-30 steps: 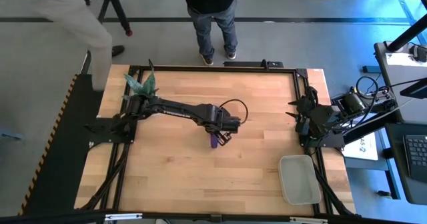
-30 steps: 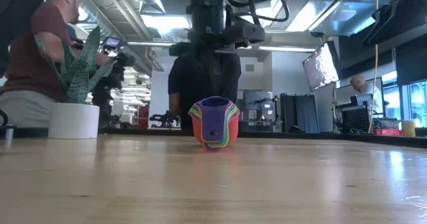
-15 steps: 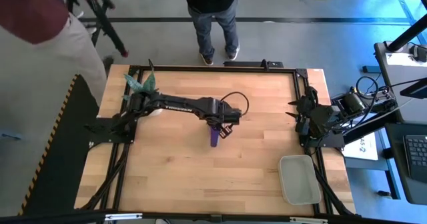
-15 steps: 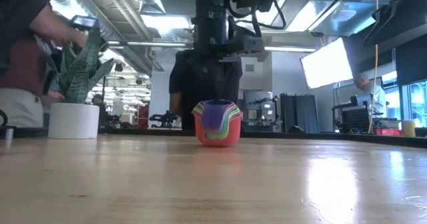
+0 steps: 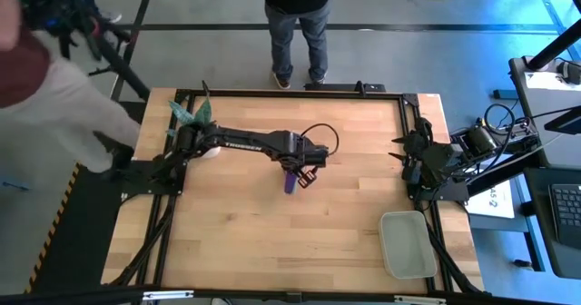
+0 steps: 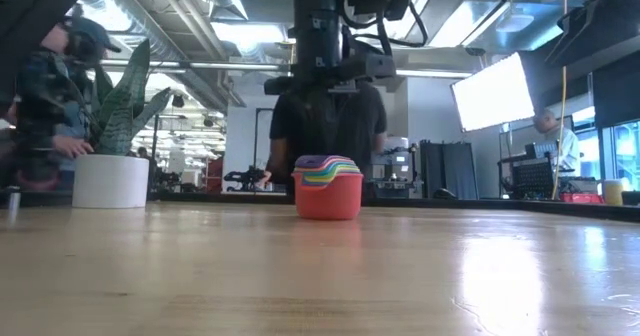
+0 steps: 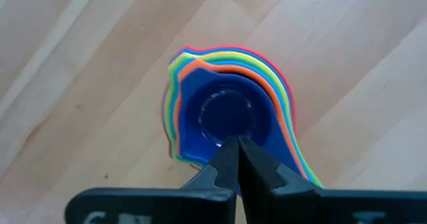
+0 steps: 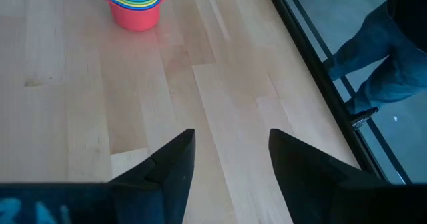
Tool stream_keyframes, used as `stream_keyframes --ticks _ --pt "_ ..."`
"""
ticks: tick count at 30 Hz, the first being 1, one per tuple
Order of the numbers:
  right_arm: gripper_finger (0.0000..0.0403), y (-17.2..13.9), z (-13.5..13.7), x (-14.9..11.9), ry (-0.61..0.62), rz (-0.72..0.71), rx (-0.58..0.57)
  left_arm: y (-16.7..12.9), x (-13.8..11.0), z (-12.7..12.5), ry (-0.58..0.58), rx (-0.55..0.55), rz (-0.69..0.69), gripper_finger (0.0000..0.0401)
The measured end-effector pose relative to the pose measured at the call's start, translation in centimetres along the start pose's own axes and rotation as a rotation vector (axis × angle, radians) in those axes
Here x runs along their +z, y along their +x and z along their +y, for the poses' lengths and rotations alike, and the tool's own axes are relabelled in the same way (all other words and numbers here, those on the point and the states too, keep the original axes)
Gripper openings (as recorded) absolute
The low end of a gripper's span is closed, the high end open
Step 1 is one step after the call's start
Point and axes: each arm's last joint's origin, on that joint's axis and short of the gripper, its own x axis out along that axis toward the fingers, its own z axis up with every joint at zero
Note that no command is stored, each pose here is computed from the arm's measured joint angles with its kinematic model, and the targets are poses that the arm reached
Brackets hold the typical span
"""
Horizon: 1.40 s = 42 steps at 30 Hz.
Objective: Nest measuring cups in basket
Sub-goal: Put the stacked colored measuring cups into the gray bin
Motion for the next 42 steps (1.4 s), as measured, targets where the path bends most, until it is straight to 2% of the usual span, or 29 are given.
stream_keyframes --ticks 6,11,18,22,25,31,37,40,42 --pt "0.0194 0.0 0.0 0.0 0.0 0.0 0.0 -0.8 -0.9 -1.2 0.006 -0.044 0.026 0.0012" --pt "0.0194 0.0 0.2 0.3 -0.028 -0.015 0.048 -4.4 -0.7 -2.4 0.048 -0.05 -0.074 0.0028" --pt "0.0194 0.7 1.7 2.1 -0.226 -0.087 0.193 -12.1 -1.7 -5.7 0.298 -0.027 -0.447 0.003" --pt "0.0194 1.8 3.3 3.9 -0.337 -0.148 0.202 -15.1 -3.1 -7.8 0.466 0.026 -0.664 0.0032" --pt "0.0194 3.1 4.5 5.9 -0.41 -0.166 0.183 -16.3 -3.8 -9.1 0.608 0.005 -0.74 0.0037" --pt "0.0196 5.1 5.1 11.6 -0.493 -0.153 0.133 -16.1 -4.0 -9.5 0.739 -0.093 -0.697 0.0052" --pt "0.022 6.5 2.8 16.1 -0.494 -0.128 0.151 -16.0 -6.2 -9.0 0.814 -0.084 -0.554 0.0079" --pt "0.0233 7.9 1.8 17.1 -0.488 -0.132 0.232 -17.3 -8.2 -8.9 0.805 -0.123 -0.52 0.0082" --pt "0.0238 9.0 1.7 17.5 -0.492 -0.137 0.295 -18.1 -10.1 -9.9 0.816 -0.176 -0.523 0.0082"
